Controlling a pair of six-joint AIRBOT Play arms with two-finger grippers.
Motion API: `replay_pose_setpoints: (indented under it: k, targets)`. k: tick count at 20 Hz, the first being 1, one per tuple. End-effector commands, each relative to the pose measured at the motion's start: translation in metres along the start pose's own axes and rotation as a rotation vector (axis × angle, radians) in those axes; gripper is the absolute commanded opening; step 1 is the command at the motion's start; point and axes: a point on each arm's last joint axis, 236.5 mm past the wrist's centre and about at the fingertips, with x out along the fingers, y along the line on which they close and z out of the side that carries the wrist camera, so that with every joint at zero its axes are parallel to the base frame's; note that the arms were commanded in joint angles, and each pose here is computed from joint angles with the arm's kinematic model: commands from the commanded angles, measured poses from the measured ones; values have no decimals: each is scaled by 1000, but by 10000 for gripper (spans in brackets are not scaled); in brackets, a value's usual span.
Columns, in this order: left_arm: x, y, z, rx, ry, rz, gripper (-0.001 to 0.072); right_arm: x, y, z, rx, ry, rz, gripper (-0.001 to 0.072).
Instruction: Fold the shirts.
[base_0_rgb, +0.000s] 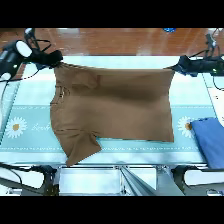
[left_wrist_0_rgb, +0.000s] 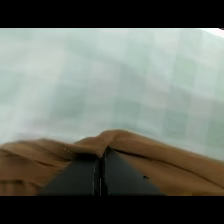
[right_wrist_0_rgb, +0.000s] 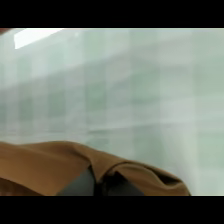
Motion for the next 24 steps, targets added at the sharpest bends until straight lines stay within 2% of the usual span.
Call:
replay_pose_setpoints:
  k: [1,5,8,11,16,24]
  targets:
    - [35,-6,-21,-51,165,-29,17,42,-19,10,79,35,5,23]
    - [5,14,-34,63,264,-21,16,19,-19,-5,62,119,30,23]
    - [-31,26,-70,173,449,-31,17,-11,-31,-47,11,311,3,22]
    - [-33,26,-106,173,574,-33,16,-21,-58,-97,1,503,-87,23]
    - [-25,45,-184,161,798,-24,16,-10,-72,-151,88,620,-80,23]
    - [-36,71,-184,91,831,-15,17,-10,-83,-169,100,661,-107,23]
